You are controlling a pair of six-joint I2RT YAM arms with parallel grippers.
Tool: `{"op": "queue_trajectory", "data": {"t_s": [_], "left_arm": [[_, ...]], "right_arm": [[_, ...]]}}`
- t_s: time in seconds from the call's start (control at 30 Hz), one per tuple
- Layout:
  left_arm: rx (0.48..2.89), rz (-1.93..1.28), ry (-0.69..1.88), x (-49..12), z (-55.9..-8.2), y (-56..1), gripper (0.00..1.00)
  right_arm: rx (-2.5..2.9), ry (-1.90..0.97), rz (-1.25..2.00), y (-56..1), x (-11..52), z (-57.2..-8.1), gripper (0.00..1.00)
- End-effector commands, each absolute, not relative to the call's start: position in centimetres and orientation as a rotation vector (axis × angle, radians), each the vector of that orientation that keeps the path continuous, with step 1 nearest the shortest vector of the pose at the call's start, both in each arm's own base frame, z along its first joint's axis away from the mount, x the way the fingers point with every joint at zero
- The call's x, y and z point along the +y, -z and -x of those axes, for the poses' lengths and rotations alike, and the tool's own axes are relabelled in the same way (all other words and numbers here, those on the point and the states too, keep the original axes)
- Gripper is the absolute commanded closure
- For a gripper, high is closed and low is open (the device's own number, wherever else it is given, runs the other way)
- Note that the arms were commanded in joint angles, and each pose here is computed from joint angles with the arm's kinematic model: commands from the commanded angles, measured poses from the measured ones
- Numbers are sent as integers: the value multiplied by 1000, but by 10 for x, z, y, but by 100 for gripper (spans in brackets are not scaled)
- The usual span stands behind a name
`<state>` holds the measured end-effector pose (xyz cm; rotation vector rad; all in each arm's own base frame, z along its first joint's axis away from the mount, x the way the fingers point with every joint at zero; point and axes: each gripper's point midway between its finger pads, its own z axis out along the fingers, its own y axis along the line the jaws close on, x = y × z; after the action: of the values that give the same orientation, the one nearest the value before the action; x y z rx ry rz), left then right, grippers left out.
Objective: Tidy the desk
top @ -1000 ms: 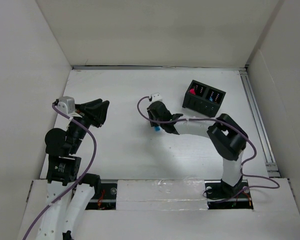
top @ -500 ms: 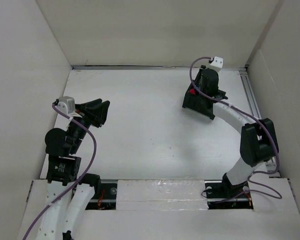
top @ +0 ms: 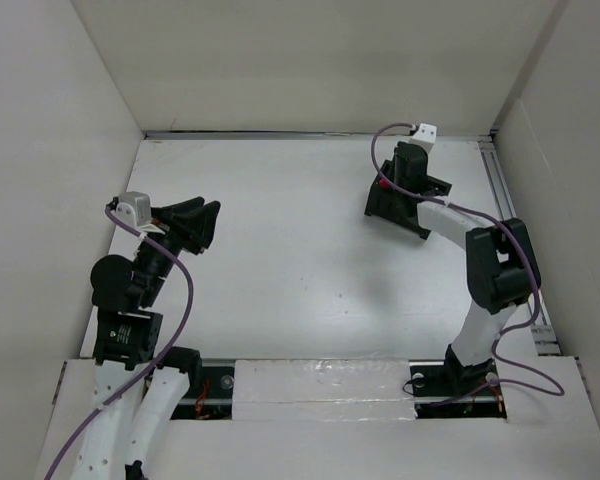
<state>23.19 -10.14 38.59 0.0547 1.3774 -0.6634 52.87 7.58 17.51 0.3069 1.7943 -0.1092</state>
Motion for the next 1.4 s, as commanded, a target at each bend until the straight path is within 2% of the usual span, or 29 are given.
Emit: {"op": "queue_trajectory", "data": {"t_s": [0.0, 0.1, 0.2, 0.3, 0.4, 0.43, 0.47, 0.57, 0.6, 0.67, 0.77, 0.87, 1.1, 1.37], "left_arm": [[1342, -71, 671, -103, -233, -394, 62], [1348, -65, 667, -103, -235, -392, 62], [1348, -66, 668, -103, -235, -392, 61], [1351, -64, 667, -103, -235, -392, 58], [1351, -68, 670, -103, -236, -392, 54], [1351, -68, 668, -103, -236, -392, 49], [1353, -68, 668, -103, -236, -391, 49], [1363, -79, 676, -106, -237, -390, 42], [1364, -98, 683, -108, -237, -390, 40], [1381, -102, 688, -110, -239, -386, 35], [1384, -119, 698, -113, -239, -387, 29], [1384, -109, 697, -112, -239, -386, 24], [1379, -99, 695, -110, -239, -388, 20], [1374, -109, 703, -112, -238, -387, 20]], "right_arm": [[1685, 86, -343, -210, 79, -523, 66], [1683, 63, -354, -211, 85, -510, 49], [1665, 23, -349, -224, 90, -500, 36], [1628, -20, -336, -249, 97, -486, 28], [1589, -102, -301, -279, 115, -467, 28], [1571, -159, -258, -292, 128, -455, 34], [1571, -161, -259, -292, 128, -455, 34], [1548, -317, -146, -315, 165, -425, 68], [1565, -355, -104, -314, 177, -414, 88], [1526, -510, -3, -336, 212, -378, 99], [1461, -691, 176, -342, 256, -327, 100], [1465, -794, 255, -330, 273, -293, 100], [1538, -940, 458, -277, 293, -229, 99], [1715, -955, 511, -204, 297, -207, 95]]}}
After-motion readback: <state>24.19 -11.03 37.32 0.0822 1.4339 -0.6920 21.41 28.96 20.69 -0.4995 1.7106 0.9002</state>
